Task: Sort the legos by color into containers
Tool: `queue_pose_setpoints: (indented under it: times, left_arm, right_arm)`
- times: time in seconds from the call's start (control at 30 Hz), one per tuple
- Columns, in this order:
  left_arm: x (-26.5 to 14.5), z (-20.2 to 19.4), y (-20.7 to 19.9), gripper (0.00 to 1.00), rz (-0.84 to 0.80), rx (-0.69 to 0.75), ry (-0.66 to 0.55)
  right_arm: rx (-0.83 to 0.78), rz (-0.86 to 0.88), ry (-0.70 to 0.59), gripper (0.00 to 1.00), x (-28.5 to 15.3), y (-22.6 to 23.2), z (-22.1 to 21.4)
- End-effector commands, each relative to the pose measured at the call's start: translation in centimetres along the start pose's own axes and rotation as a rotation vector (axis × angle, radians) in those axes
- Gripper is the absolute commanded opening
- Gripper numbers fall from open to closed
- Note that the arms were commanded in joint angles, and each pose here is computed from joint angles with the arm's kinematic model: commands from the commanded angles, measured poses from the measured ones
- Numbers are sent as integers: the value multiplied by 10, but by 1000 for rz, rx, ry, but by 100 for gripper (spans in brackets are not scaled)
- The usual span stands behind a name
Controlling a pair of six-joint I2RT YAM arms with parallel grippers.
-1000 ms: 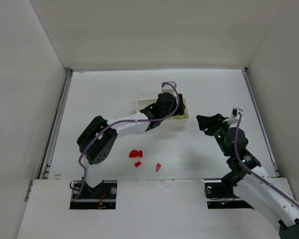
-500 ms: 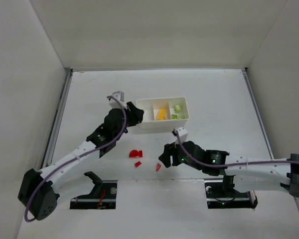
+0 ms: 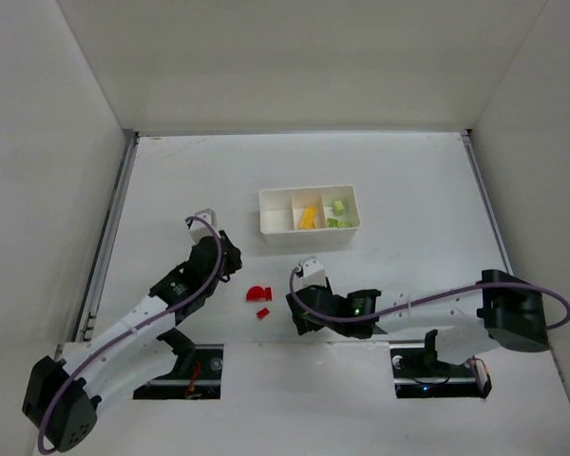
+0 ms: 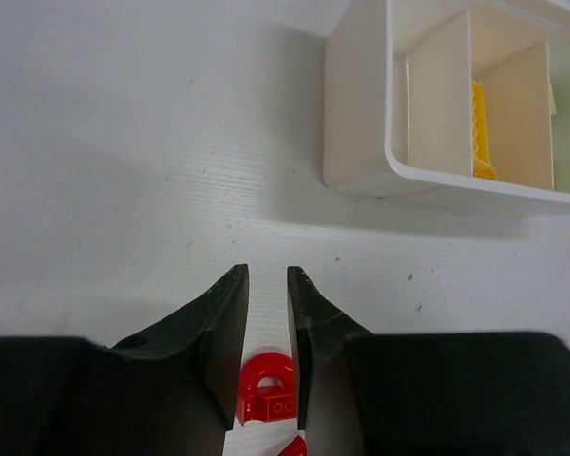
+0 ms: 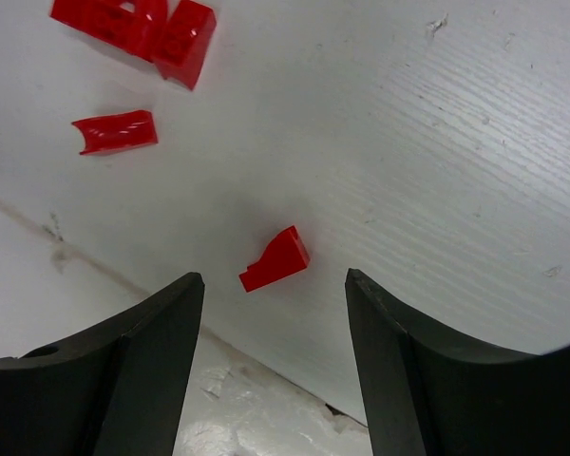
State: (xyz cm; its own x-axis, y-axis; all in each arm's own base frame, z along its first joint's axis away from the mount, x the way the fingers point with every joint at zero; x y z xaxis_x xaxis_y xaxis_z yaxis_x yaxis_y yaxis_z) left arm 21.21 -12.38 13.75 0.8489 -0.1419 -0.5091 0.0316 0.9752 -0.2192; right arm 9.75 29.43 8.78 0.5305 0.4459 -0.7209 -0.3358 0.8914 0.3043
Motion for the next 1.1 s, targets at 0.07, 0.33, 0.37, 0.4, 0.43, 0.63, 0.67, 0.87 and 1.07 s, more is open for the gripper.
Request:
queue_pose_setpoints:
  times: [0.07, 0.33, 0.37, 0.4, 0.43, 0.63, 0.67, 0.87, 1.07]
  left_arm:
    - [2, 13, -7, 21, -6, -24, -68]
    - [-8, 15, -34, 1, -202, -111, -101]
    - [-11, 15, -38, 1, -229, -120, -103]
    - [-13, 15, -41, 1, -248, -119, -112]
    - [-15, 14, -41, 2, -257, -111, -124]
    - [-18, -2, -36, 21, -241, -20, -101]
    - [-18, -4, -34, 24, -230, -11, -96]
    - [-29, -19, -34, 42, -213, 47, -72]
    - [-44, -24, -32, 51, -193, 97, -62]
  right_arm:
    - [35, -32, -4, 63, 8, 11, 1]
    - [60, -22, 13, 55, 16, 16, -2]
    - [60, -26, 17, 53, 18, 15, -3]
    - [64, -31, 22, 52, 20, 14, -4]
    - [72, -35, 26, 50, 22, 13, -4]
    - [98, -48, 35, 46, 26, 6, -7]
    - [98, -52, 34, 44, 26, 5, -8]
    - [110, -61, 18, 26, 33, 1, -4]
    - [121, -47, -8, 20, 29, 2, 6]
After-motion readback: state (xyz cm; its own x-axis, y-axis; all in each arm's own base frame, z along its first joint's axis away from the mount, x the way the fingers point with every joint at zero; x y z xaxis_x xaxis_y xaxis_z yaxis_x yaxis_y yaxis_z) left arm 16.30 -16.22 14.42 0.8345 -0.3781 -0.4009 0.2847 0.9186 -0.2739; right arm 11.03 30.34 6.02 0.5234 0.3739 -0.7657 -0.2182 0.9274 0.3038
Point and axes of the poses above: each gripper's point midway between its finger pads, its own x axis out along the fingers, its own y axis along the line the jaws close on, z = x × y, the point moved 4 cm from there along -x, back along the fingers, and after that the axes turned 12 degrees about x, right-handed, at the moved point
